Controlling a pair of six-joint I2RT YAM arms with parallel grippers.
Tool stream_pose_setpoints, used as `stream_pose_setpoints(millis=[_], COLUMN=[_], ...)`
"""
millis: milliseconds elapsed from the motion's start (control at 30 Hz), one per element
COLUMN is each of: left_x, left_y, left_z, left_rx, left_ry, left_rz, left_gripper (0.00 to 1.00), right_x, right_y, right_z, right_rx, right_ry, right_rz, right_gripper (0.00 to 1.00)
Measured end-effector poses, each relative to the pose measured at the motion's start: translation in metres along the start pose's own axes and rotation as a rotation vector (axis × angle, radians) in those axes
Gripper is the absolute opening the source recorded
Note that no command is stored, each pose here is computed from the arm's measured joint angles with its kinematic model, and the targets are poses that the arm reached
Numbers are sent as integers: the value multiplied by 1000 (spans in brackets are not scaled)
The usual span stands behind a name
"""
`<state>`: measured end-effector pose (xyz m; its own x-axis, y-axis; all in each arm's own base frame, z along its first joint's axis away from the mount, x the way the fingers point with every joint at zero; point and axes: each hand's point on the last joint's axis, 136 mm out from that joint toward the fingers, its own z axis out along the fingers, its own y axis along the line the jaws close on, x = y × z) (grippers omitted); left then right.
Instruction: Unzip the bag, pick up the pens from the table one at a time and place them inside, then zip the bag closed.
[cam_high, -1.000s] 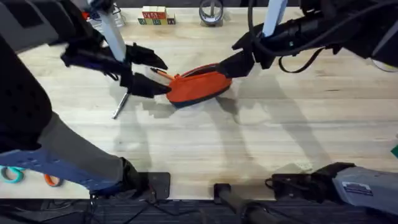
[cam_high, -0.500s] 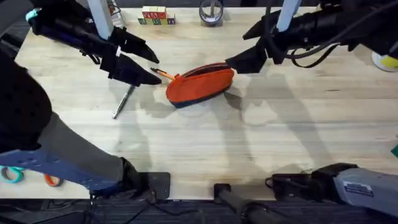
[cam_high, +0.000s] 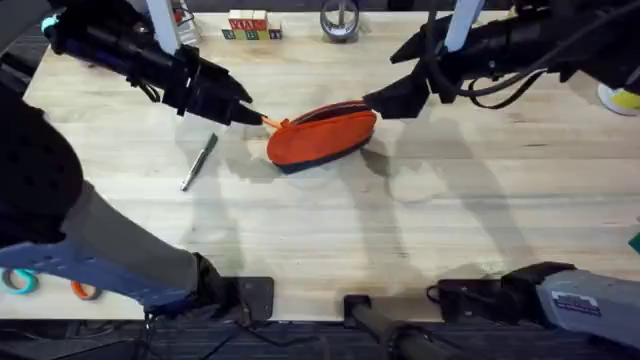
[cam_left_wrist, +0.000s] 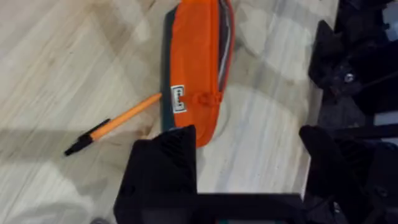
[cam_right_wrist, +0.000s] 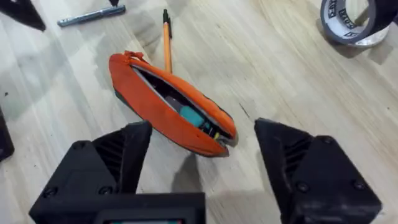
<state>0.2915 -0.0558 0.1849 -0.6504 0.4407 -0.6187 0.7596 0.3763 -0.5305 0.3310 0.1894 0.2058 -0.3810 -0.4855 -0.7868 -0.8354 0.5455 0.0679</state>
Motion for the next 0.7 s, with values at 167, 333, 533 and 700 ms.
stream_pose_setpoints(millis=[167, 333, 533, 700], left_x=[-9, -14, -12, -13], left_y=[-5, -29, -55, -80], left_z=[-11, -29, -47, -59], left_rx=[-90, -213, -352, -454], left_ry=[-4, 15, 39, 25], left_rz=[9, 21, 18, 38], left_gripper=[999, 999, 999, 999], right_x=[0, 0, 0, 0], right_y=[0, 0, 0, 0], right_z=[0, 0, 0, 0], right_rx=[0, 0, 0, 0], right_ry=[0, 0, 0, 0], right_rz=[0, 0, 0, 0], right_gripper=[995, 996, 996, 996])
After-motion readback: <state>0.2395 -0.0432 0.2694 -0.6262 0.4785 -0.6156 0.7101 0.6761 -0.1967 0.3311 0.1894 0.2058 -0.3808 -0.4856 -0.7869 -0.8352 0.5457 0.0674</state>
